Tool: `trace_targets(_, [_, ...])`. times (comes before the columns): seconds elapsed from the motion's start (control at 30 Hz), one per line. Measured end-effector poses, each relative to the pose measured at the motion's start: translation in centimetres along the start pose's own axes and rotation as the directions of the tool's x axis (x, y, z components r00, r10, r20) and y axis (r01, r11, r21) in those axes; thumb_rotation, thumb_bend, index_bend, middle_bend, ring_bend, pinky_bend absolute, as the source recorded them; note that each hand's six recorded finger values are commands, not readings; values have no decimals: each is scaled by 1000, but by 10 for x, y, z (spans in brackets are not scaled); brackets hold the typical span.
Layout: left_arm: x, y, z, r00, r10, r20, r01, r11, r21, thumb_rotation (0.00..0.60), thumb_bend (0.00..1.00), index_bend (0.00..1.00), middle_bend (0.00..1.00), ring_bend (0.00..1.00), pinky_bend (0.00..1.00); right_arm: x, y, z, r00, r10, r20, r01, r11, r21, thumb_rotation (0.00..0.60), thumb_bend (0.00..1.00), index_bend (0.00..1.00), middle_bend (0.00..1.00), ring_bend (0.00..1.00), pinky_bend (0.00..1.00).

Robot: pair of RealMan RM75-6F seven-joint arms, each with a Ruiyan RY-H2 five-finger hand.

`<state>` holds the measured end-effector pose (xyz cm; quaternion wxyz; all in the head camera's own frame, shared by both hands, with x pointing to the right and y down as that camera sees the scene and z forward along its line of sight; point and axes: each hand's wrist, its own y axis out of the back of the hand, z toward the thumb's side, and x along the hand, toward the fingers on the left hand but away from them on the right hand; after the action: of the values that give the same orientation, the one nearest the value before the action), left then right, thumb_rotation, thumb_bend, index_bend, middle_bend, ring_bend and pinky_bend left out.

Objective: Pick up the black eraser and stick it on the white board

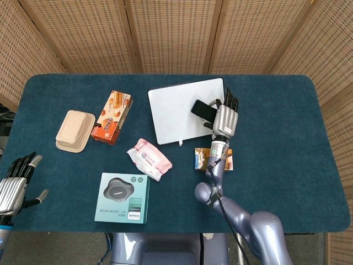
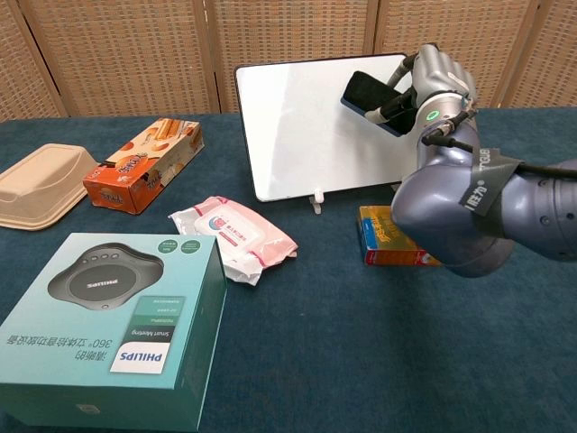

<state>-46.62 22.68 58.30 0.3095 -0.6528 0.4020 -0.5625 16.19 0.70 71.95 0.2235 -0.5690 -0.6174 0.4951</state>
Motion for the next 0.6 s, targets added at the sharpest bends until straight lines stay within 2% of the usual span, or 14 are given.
trace_targets(0.6, [0, -1, 0, 1000, -5, 0, 5, 1000, 1, 600, 292, 0, 0, 0, 0, 4, -16, -2, 999, 44, 23, -44, 999, -9, 600, 234, 533, 0, 0, 0])
